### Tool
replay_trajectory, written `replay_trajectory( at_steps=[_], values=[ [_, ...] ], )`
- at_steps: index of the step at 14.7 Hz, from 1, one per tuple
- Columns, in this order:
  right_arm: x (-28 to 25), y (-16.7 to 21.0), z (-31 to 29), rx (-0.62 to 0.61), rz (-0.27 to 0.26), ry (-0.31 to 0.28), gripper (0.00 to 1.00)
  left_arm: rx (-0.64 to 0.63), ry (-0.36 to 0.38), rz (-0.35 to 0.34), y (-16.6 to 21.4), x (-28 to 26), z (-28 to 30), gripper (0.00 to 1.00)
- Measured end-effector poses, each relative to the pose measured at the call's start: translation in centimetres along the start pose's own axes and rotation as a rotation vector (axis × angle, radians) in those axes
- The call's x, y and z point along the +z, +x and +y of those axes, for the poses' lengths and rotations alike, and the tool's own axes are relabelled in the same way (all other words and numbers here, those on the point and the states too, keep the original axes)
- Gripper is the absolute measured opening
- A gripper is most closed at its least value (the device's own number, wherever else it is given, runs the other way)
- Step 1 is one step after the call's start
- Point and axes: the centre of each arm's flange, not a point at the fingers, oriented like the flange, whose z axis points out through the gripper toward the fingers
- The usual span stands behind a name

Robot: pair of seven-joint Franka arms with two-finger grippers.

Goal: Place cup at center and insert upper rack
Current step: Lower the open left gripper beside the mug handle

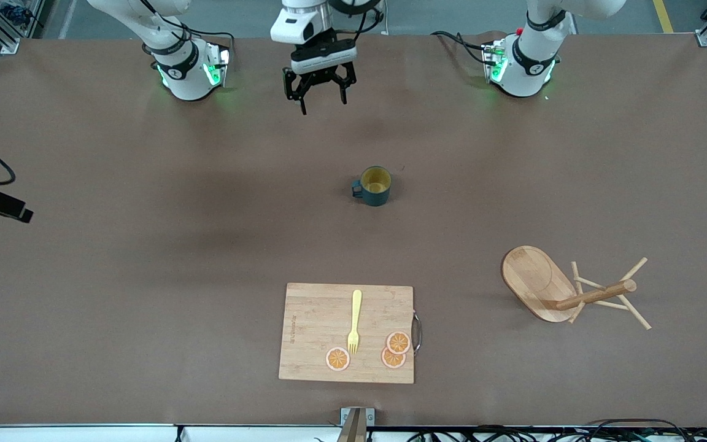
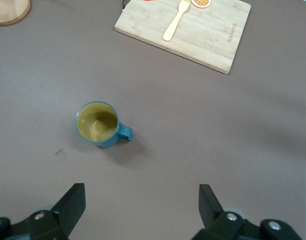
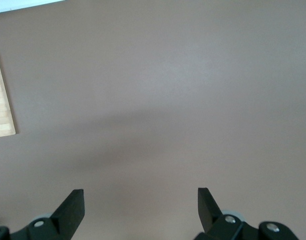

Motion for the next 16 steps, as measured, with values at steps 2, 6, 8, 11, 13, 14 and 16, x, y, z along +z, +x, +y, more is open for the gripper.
replay_trajectory(
  at_steps=[2,6,8,11,13,14,16],
  values=[
    [-0.3,-0.9,0.9,-0.017,0.008,0.004,1.00,0.010,0.000,0.081,-4.0,3.0,-0.6,1.00],
    [-0.3,-1.3,0.7,-0.037,0.010,0.004,1.00,0.036,-0.035,0.236,-10.7,8.7,-3.5,1.00],
    [-0.3,-1.3,0.8,-0.038,0.012,0.001,1.00,0.091,-0.025,0.319,-12.6,11.2,-5.0,1.00],
    [-0.6,-1.4,1.0,-0.035,0.017,-0.002,1.00,0.105,-0.026,0.453,-15.0,15.6,-6.2,1.00],
    [-0.9,-1.7,0.9,-0.036,0.012,-0.003,0.98,0.098,-0.036,0.511,-16.4,18.5,-7.0,1.00],
    [-0.9,-1.9,0.9,-0.037,0.008,-0.003,0.98,0.101,-0.035,0.531,-16.9,19.6,-7.3,1.00],
    [-0.8,-2.4,0.7,-0.040,0.003,-0.003,0.97,0.112,-0.031,0.553,-17.4,20.8,-7.6,1.00]
  ],
)
